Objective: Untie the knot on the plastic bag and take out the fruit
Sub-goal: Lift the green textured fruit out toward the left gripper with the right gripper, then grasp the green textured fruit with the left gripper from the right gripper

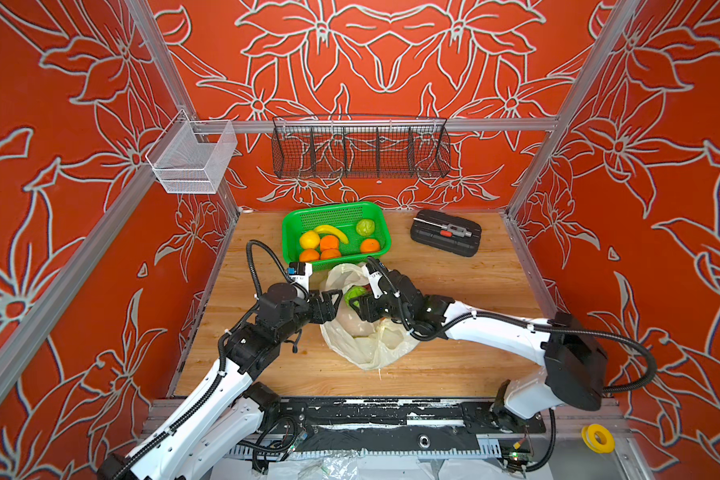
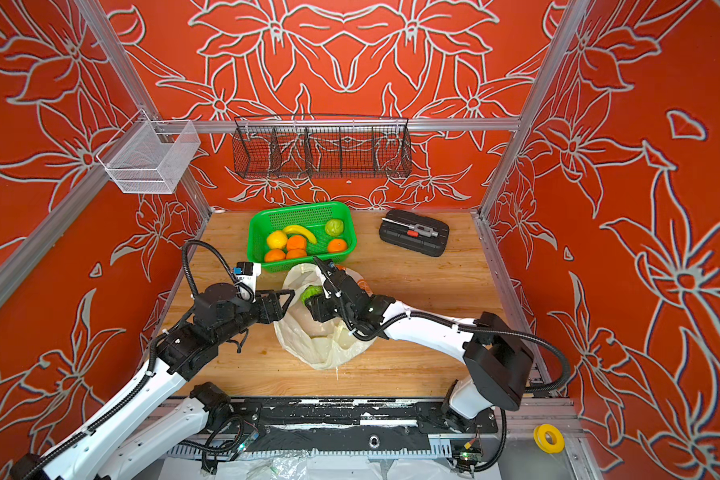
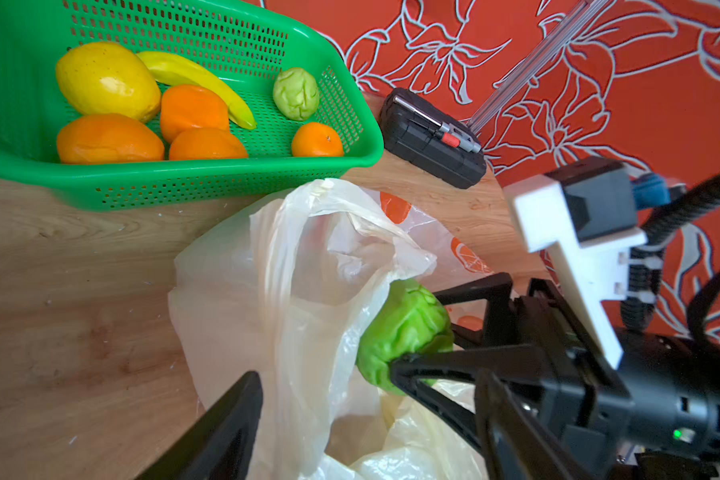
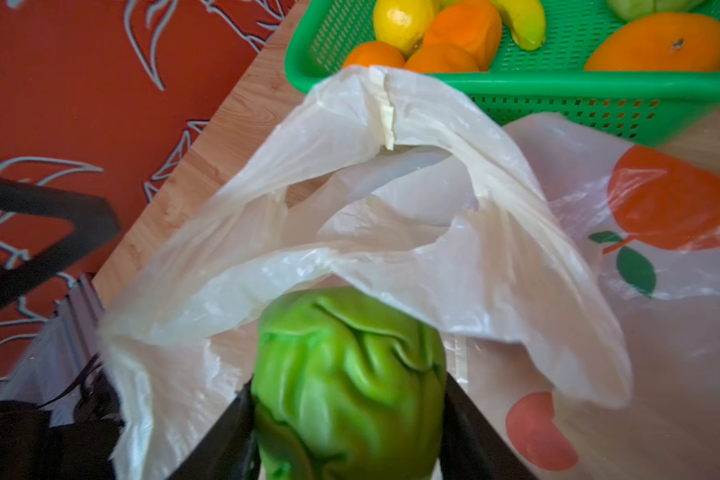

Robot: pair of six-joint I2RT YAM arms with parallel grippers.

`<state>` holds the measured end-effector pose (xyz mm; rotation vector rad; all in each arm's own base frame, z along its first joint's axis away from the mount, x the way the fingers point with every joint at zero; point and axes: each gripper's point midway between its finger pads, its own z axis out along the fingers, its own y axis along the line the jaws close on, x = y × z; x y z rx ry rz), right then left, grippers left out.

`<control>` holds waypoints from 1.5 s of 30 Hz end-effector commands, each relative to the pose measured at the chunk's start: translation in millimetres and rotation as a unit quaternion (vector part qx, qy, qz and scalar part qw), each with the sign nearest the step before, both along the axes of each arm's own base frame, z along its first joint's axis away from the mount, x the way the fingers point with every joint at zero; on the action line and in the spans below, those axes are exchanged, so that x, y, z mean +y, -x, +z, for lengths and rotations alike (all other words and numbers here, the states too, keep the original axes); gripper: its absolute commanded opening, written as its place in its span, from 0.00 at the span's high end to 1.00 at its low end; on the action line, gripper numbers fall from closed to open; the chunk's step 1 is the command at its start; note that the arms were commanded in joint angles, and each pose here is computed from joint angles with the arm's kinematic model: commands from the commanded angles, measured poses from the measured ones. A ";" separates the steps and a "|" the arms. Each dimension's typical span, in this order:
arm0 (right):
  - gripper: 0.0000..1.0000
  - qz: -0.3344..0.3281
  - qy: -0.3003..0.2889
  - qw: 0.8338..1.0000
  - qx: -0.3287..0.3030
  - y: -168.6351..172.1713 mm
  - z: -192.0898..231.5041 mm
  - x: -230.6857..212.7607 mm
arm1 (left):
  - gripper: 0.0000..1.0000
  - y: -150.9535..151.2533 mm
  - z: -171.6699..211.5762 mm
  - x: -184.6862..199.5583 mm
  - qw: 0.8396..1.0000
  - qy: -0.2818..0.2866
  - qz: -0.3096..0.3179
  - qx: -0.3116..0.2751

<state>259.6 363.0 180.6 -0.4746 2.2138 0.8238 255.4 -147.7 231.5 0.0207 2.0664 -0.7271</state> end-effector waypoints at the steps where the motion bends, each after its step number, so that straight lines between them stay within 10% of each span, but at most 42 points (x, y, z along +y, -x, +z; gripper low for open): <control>1: 0.46 0.014 -0.018 1.000 -0.001 13.4 15.7 -10.2 | 0.16 4.2 22.3 -10.9 0.999 0.017 -0.035 -0.025; 7: 0.46 0.025 -0.065 0.997 -0.037 19.4 53.1 -27.8 | 0.01 4.6 50.5 -32.1 0.994 0.085 -0.071 -0.015; 32: 0.46 0.057 -0.198 0.971 -0.119 18.2 116.8 -40.7 | 0.00 -15.7 71.0 -96.3 0.956 0.237 -0.131 0.111; 45: 0.44 0.061 -0.201 0.971 -0.118 18.5 112.9 -39.7 | 0.30 -15.9 69.2 -107.7 0.953 0.235 -0.141 0.125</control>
